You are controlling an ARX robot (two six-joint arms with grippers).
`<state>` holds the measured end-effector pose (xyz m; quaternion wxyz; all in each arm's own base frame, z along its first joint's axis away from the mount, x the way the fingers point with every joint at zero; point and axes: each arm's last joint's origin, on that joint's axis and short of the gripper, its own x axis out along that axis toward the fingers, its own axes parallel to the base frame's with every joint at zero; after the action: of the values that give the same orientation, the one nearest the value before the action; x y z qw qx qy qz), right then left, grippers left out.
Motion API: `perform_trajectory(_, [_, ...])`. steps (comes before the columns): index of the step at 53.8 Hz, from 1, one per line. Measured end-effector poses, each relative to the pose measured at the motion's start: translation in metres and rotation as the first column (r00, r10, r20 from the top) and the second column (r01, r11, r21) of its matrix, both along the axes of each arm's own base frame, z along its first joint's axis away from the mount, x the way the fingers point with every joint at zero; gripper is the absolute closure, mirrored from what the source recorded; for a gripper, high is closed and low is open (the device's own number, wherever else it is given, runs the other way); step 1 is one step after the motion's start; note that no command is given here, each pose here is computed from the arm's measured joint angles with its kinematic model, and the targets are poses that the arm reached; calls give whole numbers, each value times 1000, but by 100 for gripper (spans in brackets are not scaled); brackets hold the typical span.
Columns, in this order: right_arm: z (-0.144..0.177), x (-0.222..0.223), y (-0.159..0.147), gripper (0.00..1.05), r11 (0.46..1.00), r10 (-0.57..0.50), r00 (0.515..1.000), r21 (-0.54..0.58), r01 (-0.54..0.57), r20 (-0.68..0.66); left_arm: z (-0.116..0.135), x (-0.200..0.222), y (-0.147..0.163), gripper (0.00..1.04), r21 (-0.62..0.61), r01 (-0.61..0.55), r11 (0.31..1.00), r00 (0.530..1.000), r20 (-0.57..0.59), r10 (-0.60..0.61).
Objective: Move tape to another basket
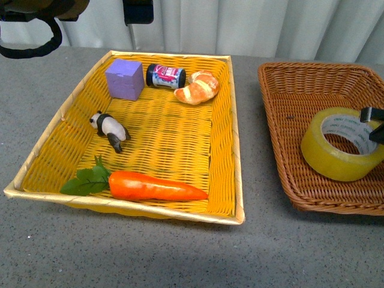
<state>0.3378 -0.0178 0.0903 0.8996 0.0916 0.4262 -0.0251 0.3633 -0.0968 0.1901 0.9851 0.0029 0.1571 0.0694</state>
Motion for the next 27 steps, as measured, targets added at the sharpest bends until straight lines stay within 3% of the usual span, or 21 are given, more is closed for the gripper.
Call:
perform_trajectory(10, [-11,1,-8,91,1000,-23,999,19,24,-26,15,-12,5,6,-21,-121,992,990,70,122])
perform_trajectory(27, [19,-13,-17,32,999,-20,980,-22,25,197,26,-43,3,6,-71,-271,960,956,93,277])
